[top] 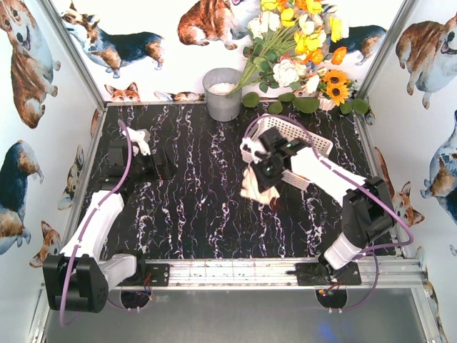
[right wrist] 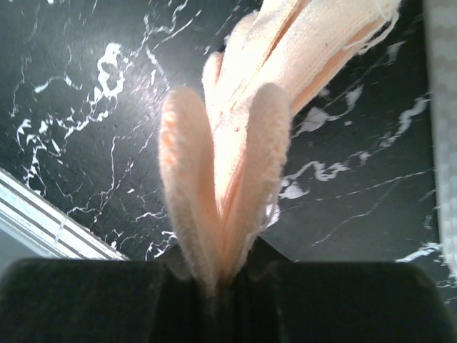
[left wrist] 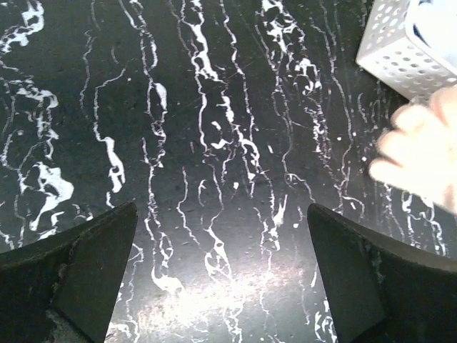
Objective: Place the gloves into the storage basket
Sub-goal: Pick up the glove from the center of the board, then place the glove in the bin.
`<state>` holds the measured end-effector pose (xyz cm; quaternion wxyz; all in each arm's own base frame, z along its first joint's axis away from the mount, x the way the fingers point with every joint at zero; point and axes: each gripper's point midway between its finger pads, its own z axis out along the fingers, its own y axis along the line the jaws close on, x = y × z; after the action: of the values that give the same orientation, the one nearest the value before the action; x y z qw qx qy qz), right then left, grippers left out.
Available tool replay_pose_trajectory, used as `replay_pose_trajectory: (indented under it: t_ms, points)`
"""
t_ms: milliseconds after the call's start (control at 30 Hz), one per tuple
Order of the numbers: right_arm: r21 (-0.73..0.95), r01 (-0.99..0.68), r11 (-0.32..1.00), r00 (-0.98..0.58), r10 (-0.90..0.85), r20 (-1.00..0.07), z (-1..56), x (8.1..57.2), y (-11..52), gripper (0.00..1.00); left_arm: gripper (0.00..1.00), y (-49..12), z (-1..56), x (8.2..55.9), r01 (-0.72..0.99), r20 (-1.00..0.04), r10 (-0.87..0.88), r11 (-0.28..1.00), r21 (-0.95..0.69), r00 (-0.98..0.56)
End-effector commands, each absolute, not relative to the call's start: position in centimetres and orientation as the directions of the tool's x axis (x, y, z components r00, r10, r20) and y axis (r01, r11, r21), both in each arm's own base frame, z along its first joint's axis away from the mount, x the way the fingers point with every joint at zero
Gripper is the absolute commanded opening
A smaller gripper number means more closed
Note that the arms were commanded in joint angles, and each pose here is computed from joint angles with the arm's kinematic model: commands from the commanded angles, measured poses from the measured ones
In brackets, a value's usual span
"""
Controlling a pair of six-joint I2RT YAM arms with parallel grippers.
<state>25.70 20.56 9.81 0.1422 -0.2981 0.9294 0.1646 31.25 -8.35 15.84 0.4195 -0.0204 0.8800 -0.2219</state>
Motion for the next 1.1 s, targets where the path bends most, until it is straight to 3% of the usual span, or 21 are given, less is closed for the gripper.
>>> replay_pose_trajectory:
  t_ms: [0,433,767,1067]
  points:
    - [0.268,-0.627,0.732,-0.743,-0.457,-0.489,14.2,28.7,20.0,0.0,1.0,-6.6,16.5,31.7,0.158,-0.77,-0.168,0.93,-0.33,-0.616]
    - [0.322,-0.577,0.75,-0.735,-0.306,-0.605,17.7,35.2,15.9,0.0,1.0,-5.6,16.0,31.6,0.137,-0.781,-0.155,0.946,-0.293,-0.605]
    - [0.32,-0.562,0.763,-0.756,-0.317,-0.572,14.6,38.5,14.5,0.0,1.0,-5.8,15.6,31.6,0.14,-0.774,-0.158,0.943,-0.303,-0.613]
    - [0.306,-0.546,0.78,-0.736,-0.271,-0.621,14.1,40.8,13.8,0.0,1.0,-5.7,15.0,31.8,0.135,-0.764,-0.154,0.944,-0.302,-0.627]
